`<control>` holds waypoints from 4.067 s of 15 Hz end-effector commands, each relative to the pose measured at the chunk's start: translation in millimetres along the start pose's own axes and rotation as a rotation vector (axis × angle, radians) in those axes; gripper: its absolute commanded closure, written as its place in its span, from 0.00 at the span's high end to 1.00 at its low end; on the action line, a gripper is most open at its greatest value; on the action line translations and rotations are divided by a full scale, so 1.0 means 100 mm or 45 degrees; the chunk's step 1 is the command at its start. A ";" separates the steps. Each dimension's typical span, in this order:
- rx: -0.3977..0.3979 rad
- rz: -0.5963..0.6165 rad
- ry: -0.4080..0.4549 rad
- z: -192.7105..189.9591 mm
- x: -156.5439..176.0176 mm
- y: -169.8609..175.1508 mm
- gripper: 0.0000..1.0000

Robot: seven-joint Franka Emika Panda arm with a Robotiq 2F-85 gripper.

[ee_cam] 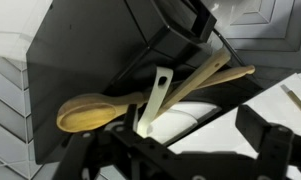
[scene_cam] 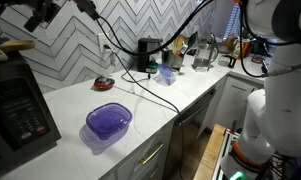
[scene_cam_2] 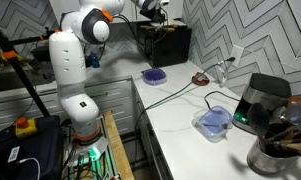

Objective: Pick the white utensil and put it in the metal utensil holding bucket

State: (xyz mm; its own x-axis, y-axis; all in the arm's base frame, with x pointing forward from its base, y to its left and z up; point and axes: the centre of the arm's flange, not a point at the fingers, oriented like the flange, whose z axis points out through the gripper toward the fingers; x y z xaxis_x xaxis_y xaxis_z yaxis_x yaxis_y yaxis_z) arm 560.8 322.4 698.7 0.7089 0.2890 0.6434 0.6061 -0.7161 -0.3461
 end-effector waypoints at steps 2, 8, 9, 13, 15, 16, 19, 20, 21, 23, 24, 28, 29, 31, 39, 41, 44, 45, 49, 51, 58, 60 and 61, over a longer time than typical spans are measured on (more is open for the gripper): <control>-0.003 0.027 0.014 0.32 0.28 0.10 0.93; -0.063 0.052 0.023 0.51 0.65 0.08 0.76; -0.073 0.060 0.019 0.55 0.69 0.07 0.78; -0.123 0.090 -0.033 0.82 0.79 0.05 0.69; -0.135 0.095 -0.040 0.90 0.81 0.05 0.66; -0.140 0.095 -0.039 0.93 0.83 0.04 0.60; -0.146 0.089 -0.029 0.97 0.87 0.03 0.33; -0.153 0.088 -0.029 0.97 0.88 0.03 0.30; -0.160 0.089 -0.028 0.97 0.88 0.02 0.21; -0.175 0.096 -0.028 0.96 0.88 0.02 0.06; -0.182 0.097 -0.026 0.95 0.88 0.02 0.00; -0.249 0.088 0.067 0.61 0.87 -0.07 0.02; -0.267 0.085 0.110 0.45 0.86 -0.11 0.02; -0.308 0.087 0.180 0.20 0.83 -0.18 0.02; -0.702 0.412 0.418 -0.67 0.23 -0.25 0.02; -0.807 0.500 0.443 -0.69 0.20 -0.37 0.02; -0.954 0.632 0.484 -0.66 0.07 -0.59 0.02; -0.978 0.699 0.515 -0.65 -0.01 -0.64 0.02; -0.943 0.664 0.525 -0.63 0.50 -0.60 0.09; -0.952 0.672 0.523 -0.66 0.48 -0.55 0.09; -1.211 0.811 0.704 -1.14 -0.07 -0.12 0.02; -1.338 0.883 0.761 -1.29 -0.25 0.03 0.02; -1.406 0.931 0.776 -1.37 -0.35 0.10 0.02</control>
State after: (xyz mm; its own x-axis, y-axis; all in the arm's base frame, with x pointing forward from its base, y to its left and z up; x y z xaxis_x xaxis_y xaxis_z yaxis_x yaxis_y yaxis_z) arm 544.1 263.6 795.6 0.3592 -0.4097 0.8385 -0.4733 -0.8544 -0.2146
